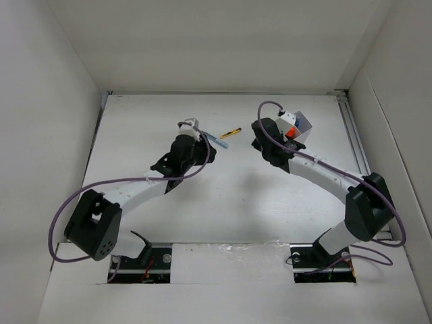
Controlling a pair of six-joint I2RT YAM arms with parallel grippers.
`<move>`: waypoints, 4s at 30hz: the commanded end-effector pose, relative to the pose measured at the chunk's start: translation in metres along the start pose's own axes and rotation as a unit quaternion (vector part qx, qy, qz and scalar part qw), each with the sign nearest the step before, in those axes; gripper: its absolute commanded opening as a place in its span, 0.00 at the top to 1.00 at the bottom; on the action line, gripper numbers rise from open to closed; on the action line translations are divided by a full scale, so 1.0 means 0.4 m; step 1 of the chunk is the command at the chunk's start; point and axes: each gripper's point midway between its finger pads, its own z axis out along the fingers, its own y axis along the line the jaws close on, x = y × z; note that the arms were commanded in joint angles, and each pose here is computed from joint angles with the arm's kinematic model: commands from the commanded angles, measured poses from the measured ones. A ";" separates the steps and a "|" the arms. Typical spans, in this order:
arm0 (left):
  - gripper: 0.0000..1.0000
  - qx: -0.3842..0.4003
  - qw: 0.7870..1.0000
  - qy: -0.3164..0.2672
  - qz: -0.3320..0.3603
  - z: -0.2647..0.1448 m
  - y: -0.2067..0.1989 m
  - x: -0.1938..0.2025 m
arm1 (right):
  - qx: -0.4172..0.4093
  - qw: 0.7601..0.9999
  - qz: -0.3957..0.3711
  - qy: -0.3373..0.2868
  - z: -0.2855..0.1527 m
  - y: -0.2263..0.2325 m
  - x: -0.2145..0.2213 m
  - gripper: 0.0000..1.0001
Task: Sort the stationery into containers
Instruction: Pick up the stationery from the center of the board, then place the stationery in the storage box.
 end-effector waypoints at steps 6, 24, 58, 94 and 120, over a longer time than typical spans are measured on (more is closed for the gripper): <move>0.65 -0.077 0.996 0.011 0.034 0.138 -0.025 -0.003 | -0.040 0.996 0.030 0.075 -0.040 -0.045 0.093 0.99; 0.57 -0.194 0.979 0.015 0.064 0.339 0.014 0.003 | -0.185 0.965 0.075 0.167 -0.103 -0.064 0.083 0.57; 0.72 -0.266 0.961 0.044 0.065 0.312 0.148 0.082 | -0.269 0.937 0.074 0.211 -0.169 -0.023 0.083 0.39; 1.00 0.161 0.983 0.053 0.069 -0.019 -0.185 0.098 | -0.300 0.905 0.047 0.298 -0.048 0.221 0.208 0.31; 0.00 0.152 0.986 -0.018 0.064 -0.085 -0.169 0.033 | -0.227 0.949 0.093 0.197 -0.001 0.118 0.027 1.00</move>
